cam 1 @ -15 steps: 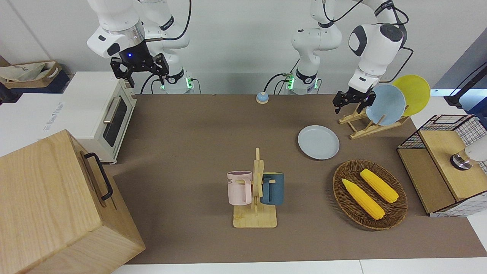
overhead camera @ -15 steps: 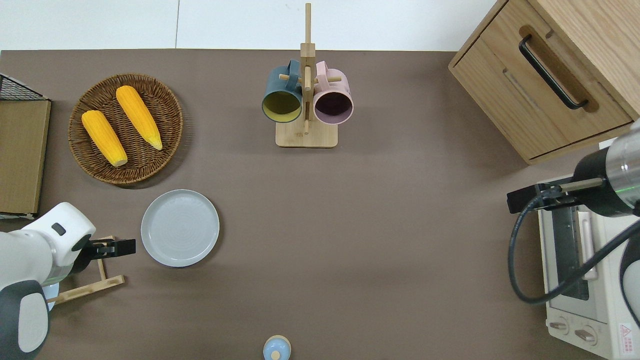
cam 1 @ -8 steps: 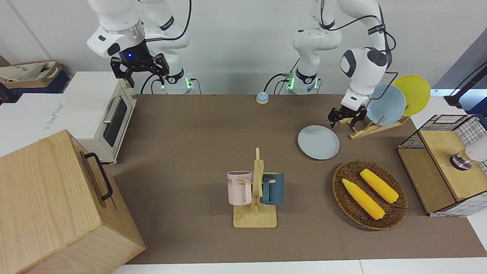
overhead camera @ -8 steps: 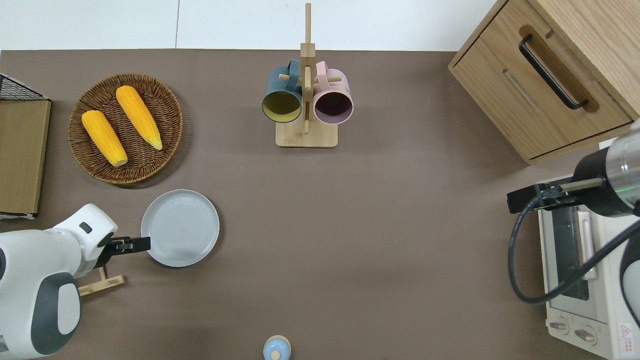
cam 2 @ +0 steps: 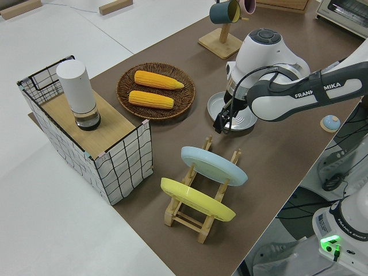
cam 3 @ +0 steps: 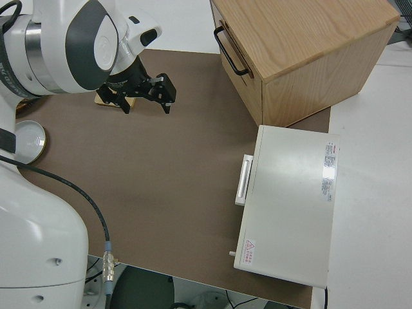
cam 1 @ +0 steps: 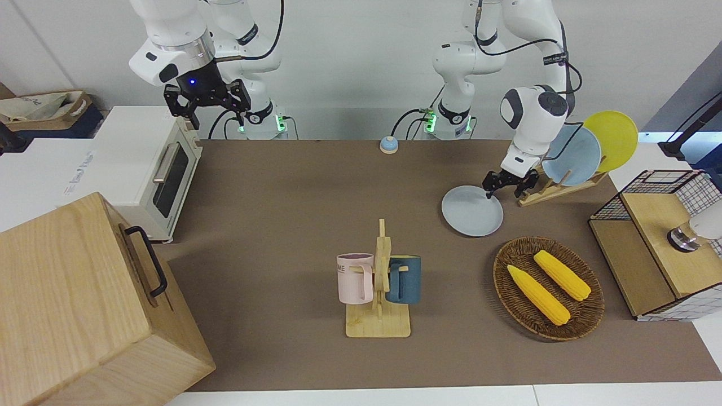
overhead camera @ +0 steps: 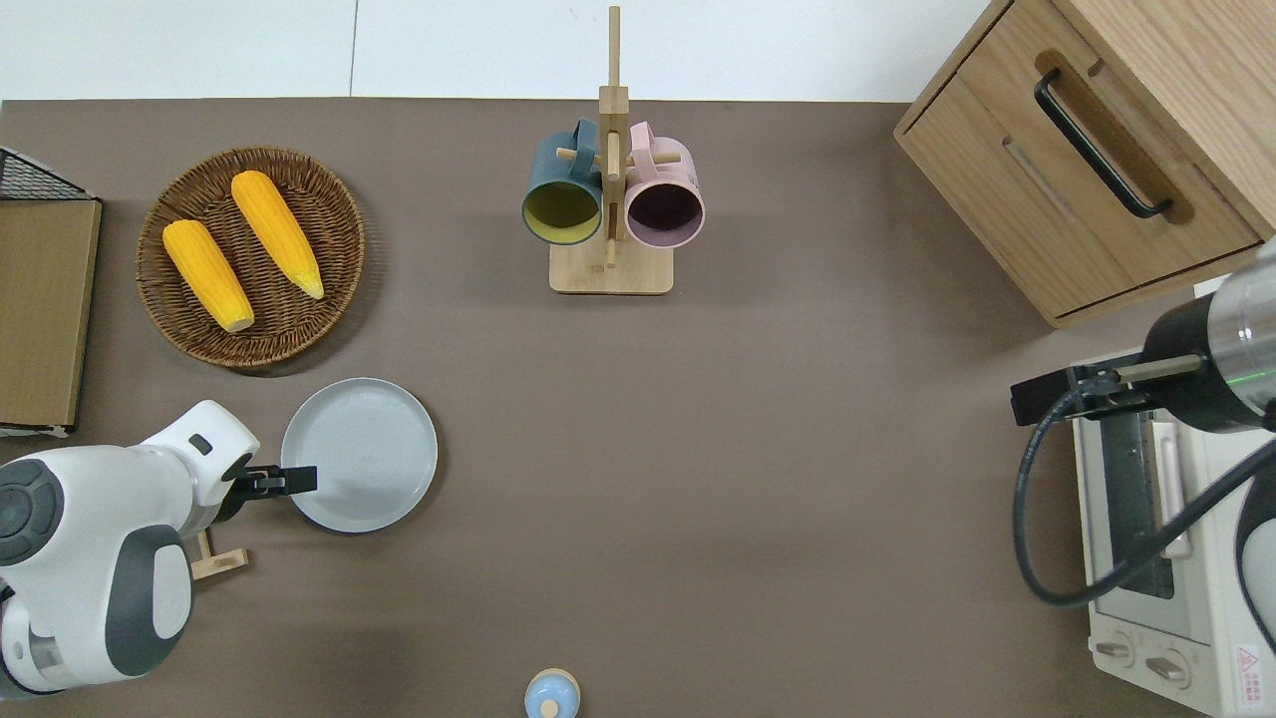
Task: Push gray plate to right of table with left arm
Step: 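Lower the left gripper against the gray plate's edge nearest the robot, then push the gray plate with the left gripper across the table toward the toaster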
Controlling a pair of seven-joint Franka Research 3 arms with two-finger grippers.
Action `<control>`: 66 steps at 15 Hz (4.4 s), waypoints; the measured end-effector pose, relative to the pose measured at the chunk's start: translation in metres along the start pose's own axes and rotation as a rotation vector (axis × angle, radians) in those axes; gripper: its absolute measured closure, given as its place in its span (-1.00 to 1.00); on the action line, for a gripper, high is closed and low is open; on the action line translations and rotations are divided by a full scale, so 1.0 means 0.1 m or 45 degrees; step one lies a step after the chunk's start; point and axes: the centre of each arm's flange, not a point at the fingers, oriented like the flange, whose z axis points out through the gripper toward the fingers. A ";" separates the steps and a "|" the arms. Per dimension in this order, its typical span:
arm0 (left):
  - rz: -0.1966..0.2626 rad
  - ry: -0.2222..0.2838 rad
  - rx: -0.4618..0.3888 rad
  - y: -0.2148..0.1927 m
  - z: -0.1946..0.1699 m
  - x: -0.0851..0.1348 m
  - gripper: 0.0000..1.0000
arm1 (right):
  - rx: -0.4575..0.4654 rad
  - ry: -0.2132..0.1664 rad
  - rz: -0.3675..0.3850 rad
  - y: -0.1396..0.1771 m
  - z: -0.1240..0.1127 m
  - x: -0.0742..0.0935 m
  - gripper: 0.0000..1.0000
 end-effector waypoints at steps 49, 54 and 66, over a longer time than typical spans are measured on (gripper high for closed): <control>-0.150 -0.003 -0.144 2.26 0.19 -0.11 0.94 | 0.000 0.000 0.000 0.00 0.00 0.00 -0.97; -0.192 -0.014 -0.171 3.03 0.21 -0.25 0.94 | 0.000 0.000 0.000 0.00 0.00 0.00 -0.97; -0.317 0.025 -0.323 4.25 0.39 -0.39 0.94 | 0.000 0.000 0.000 0.00 0.00 0.00 -0.97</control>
